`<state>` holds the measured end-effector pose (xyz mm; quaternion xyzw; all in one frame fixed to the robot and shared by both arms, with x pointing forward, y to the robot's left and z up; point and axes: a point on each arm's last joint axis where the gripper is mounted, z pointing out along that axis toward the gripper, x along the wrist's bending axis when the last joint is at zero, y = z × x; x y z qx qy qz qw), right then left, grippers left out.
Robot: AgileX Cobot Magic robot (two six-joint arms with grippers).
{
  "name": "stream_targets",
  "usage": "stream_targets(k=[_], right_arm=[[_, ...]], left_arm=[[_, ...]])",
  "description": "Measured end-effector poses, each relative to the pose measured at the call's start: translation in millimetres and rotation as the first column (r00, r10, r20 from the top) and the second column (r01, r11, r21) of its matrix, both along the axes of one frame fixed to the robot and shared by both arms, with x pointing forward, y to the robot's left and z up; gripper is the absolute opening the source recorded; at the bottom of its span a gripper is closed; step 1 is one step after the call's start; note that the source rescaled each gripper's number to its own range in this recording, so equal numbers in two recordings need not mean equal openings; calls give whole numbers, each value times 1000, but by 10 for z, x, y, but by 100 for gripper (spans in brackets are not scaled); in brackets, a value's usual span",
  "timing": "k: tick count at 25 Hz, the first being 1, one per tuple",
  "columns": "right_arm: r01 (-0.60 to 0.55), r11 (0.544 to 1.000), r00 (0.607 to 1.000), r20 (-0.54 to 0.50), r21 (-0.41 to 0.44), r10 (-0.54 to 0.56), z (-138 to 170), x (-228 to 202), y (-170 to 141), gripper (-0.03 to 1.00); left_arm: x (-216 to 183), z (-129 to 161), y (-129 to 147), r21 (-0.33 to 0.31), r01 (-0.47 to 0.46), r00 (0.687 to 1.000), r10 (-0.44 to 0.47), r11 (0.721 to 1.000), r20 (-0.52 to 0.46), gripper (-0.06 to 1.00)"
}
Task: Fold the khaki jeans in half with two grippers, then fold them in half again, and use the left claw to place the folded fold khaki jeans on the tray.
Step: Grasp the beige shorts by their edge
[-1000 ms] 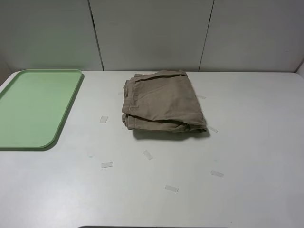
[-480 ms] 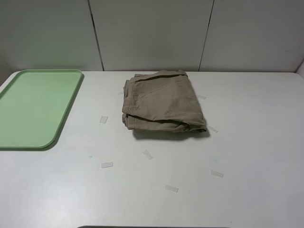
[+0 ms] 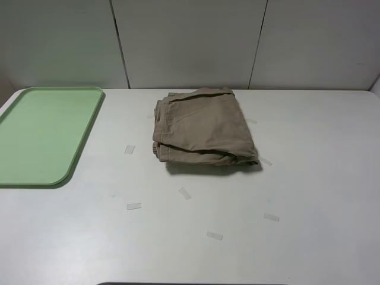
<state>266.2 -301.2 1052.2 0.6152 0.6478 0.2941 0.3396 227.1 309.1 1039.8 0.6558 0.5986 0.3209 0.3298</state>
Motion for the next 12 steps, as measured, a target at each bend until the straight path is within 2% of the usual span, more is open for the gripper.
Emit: stream_targets(k=[12], right_arm=[[2,1000,1000,0,2,-2,0,0,0,100]], left_arm=[[0,0,0,0,0,1000,0,1000,0,86]])
